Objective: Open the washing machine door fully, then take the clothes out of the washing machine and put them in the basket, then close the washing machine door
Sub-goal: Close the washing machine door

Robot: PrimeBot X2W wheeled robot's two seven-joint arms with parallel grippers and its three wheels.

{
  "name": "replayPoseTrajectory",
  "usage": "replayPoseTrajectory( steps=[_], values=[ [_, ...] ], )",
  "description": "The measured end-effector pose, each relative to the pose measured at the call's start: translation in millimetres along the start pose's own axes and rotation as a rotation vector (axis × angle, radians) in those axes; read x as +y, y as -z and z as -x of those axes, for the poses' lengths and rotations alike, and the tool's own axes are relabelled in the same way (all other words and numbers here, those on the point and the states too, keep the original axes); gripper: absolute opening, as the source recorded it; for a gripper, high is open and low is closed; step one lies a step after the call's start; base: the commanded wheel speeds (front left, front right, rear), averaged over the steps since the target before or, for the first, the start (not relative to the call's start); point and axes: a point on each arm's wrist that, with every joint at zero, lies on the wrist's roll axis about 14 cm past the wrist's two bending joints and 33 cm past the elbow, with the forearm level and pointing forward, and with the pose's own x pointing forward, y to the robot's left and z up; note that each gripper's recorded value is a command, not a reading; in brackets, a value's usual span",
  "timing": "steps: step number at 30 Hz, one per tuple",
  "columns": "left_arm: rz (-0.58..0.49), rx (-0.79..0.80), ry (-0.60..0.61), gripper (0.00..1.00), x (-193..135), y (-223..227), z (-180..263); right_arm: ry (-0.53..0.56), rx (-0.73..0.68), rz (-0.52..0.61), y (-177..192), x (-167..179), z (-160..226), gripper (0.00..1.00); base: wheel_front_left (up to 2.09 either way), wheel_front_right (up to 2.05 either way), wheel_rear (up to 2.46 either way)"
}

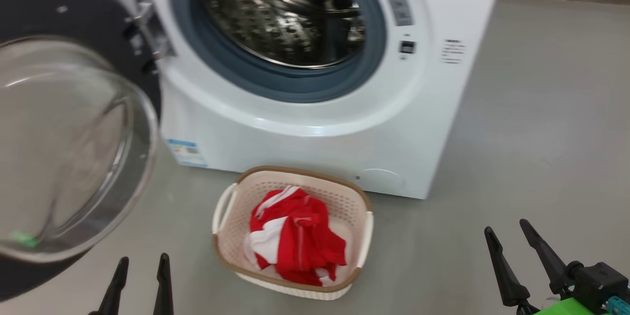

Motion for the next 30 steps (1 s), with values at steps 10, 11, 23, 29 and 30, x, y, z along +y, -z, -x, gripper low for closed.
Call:
replayPoseTrajectory(
  steps=[10,11,23,29,30],
  values=[
    [0.017,-0.008,-0.181,1.00,46,-3,41,-0.182,0.049,0.000,15,54,-30,1.00,0.00,0.00,0.00],
    [0.020,-0.006,-0.199,1.00,50,-2,46,-0.200,0.053,0.000,16,60,-33,1.00,0.00,0.00,0.00],
    [0.036,-0.032,-0.386,1.00,89,-11,82,-0.421,0.068,0.000,22,127,-67,1.00,0.00,0.00,0.00],
    [0.039,-0.033,-0.414,1.00,92,-12,88,-0.451,0.081,-0.003,25,135,-71,1.00,0.00,0.00,0.00],
    [0.040,-0.029,-0.415,1.00,92,-11,89,-0.452,0.082,-0.004,26,135,-72,1.00,0.00,0.00,0.00]
  ],
)
